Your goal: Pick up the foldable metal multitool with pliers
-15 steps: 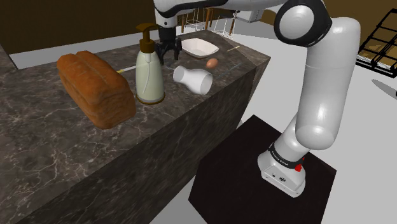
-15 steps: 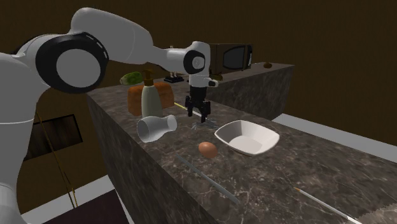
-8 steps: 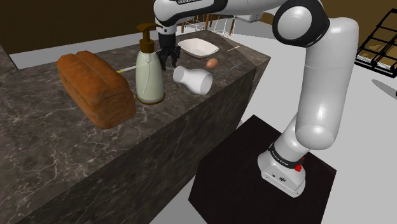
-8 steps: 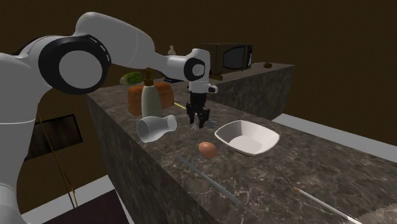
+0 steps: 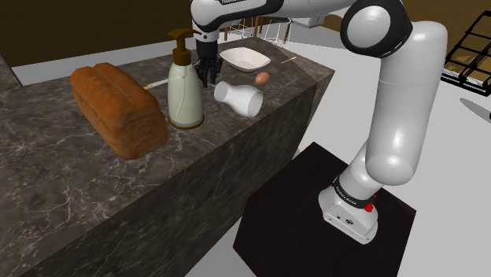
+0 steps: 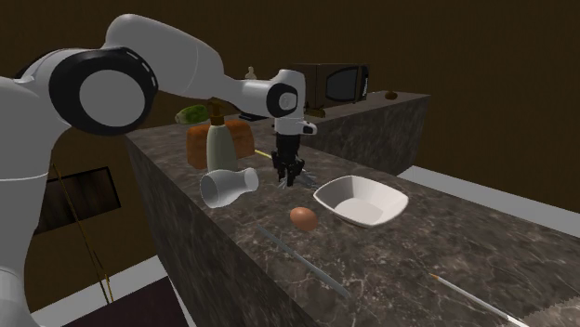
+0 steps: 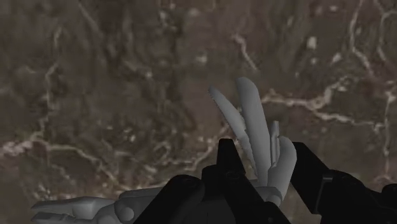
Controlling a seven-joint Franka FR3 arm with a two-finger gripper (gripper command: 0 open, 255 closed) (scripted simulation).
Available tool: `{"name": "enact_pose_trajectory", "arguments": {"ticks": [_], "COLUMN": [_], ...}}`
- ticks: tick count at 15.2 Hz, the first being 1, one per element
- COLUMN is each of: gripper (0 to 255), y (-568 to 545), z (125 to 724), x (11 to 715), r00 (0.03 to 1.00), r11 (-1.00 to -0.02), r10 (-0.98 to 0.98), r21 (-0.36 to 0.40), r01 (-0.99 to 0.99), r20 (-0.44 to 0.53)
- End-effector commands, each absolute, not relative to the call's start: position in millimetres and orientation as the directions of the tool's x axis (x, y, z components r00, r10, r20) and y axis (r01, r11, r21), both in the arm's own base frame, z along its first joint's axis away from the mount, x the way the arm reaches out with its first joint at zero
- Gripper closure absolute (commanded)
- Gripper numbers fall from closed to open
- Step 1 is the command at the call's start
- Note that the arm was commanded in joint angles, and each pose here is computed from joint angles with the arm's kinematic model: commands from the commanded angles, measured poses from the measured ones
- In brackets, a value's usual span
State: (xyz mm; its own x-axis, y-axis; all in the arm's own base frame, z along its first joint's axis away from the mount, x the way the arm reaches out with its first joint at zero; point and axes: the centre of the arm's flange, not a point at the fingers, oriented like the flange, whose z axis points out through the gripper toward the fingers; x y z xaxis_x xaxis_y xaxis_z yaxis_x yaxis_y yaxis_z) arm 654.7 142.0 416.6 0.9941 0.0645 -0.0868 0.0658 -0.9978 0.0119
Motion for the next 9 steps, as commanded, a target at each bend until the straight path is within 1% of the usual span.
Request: {"name": "enact_pose_trajectory", "arguments": {"ticks": [1,9], "gripper": [255,255], "y": [140,140], "z": [411,453], "x": [659,659], "r00": [0.993,0.993], "r11": [-0.998,-0.998], "r10": [0.062,0.062], "r21": [0.015,0.015], "r01": [0.064,0.064], "r20": [-0.099,-0.099]}}
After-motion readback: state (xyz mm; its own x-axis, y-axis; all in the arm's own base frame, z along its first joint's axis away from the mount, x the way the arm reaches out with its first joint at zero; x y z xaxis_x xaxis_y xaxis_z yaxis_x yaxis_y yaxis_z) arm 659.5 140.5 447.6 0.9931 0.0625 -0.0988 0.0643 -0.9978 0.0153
